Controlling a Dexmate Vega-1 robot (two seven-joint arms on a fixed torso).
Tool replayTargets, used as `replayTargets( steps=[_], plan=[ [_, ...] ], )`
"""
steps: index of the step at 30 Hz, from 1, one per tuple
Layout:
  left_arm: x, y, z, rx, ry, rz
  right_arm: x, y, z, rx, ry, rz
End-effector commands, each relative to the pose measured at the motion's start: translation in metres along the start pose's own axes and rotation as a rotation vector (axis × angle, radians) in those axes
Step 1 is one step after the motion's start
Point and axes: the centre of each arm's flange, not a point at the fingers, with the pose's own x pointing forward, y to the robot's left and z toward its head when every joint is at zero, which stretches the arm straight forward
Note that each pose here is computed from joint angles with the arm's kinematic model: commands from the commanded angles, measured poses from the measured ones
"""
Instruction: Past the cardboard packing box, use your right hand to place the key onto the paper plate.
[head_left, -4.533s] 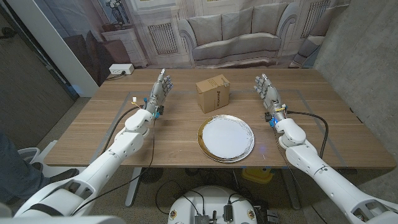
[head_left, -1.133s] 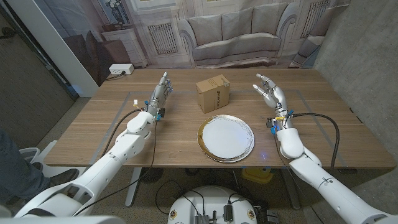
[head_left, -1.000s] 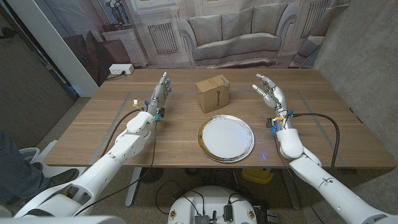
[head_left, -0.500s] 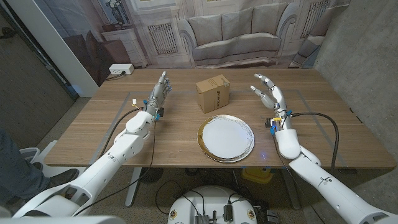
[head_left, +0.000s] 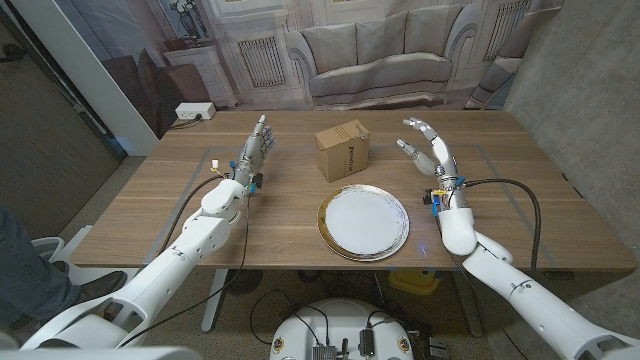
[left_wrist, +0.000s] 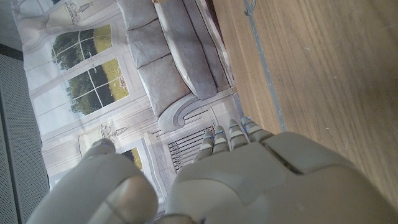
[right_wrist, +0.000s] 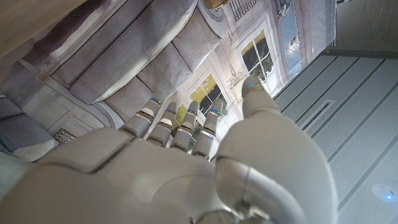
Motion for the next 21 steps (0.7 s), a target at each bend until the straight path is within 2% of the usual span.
replayTargets(
  steps=[1, 21],
  plan=[
    [-0.0020, 0.0011, -0.0016, -0.006, -0.001, 0.007, 0.0011, 0.0031, 0.0062, -0.113, -0.056, -0.019],
    [-0.0081, 0.0008, -0.0055, -0.012, 0.006, 0.010, 0.0041, 0.0122, 0.0117, -0.240, -0.112, -0.003]
  ],
)
